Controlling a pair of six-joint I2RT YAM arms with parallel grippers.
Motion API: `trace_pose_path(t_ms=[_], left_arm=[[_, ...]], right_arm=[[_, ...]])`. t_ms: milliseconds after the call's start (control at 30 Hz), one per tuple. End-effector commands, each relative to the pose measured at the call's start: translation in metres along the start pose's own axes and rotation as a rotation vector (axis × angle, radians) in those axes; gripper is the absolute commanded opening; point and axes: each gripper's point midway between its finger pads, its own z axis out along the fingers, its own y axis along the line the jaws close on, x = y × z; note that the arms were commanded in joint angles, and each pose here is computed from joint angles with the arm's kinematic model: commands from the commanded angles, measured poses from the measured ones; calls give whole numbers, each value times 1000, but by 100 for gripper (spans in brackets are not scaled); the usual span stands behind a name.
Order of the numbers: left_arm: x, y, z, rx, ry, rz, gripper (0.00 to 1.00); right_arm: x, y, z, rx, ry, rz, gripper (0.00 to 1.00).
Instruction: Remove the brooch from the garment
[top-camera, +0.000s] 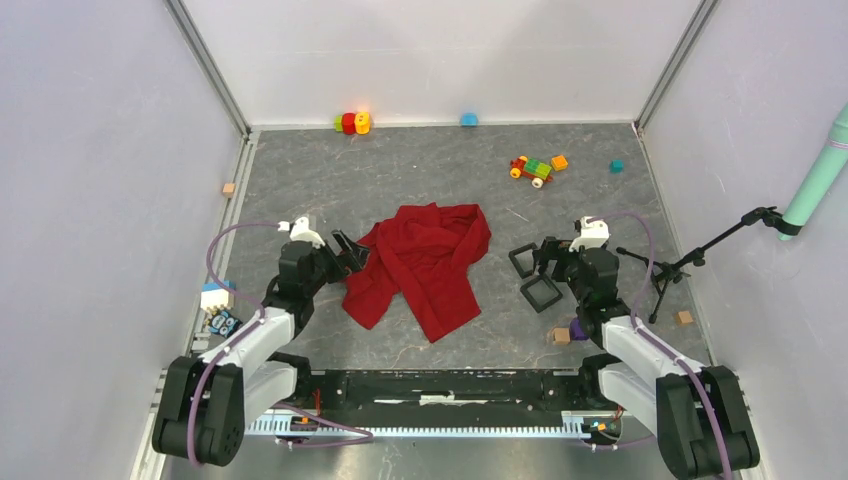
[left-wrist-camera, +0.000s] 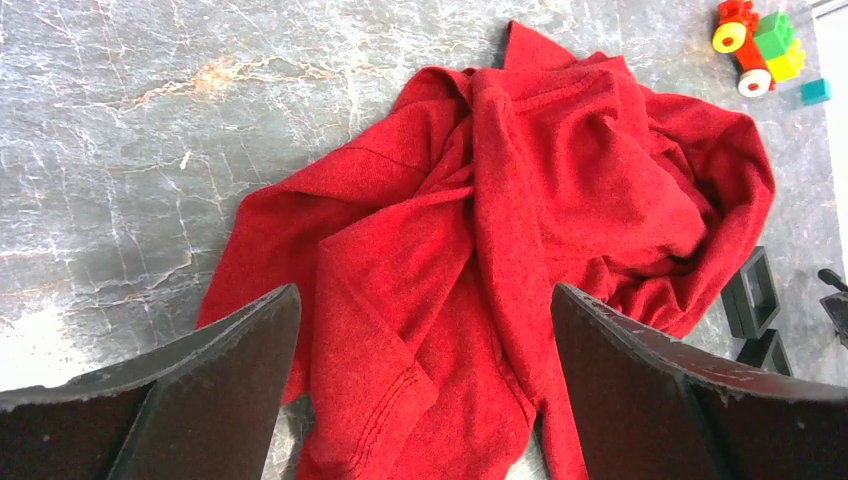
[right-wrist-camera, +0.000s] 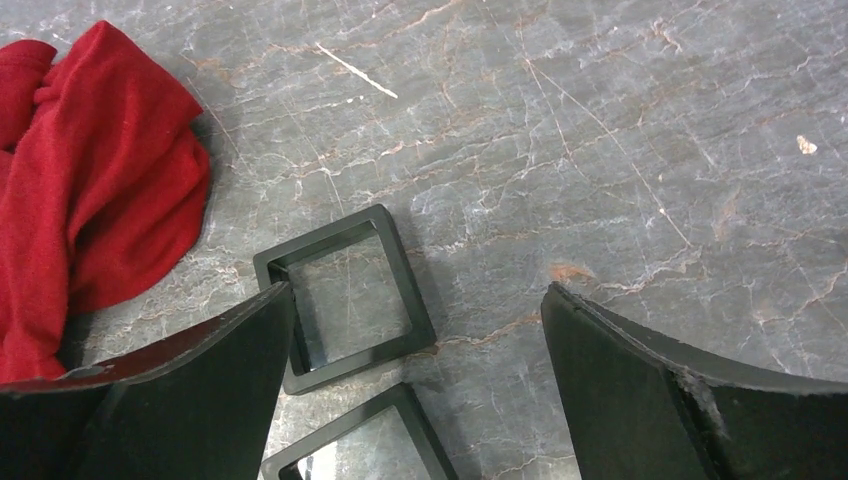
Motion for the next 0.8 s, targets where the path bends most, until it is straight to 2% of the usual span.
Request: trace_pose_path(t_ms=[0, 167, 333, 433, 567, 633, 767], left_arm=[[-14, -1, 6, -55, 12, -23, 100], [-14, 13, 1, -130, -9, -48, 100], [-10, 3, 0, -46, -36, -59, 100], [-10, 2, 0, -39, -32, -59, 100], [-10, -2, -1, -13, -32, -57, 100], [-11, -5, -2, 2, -36, -57, 100], [-15, -9, -5, 16, -51, -56, 100]], right_arm=[[-1, -2, 4, 30, 8, 29, 98], [5, -1, 5, 23, 19, 34, 98], [5, 15, 11, 9, 44, -5, 98], [-2, 44, 8, -48, 24, -100, 98], [-1, 93, -4, -205, 37, -199, 97], [10, 118, -16, -287, 71, -235, 92], [41, 175, -51, -457, 137, -289, 88]])
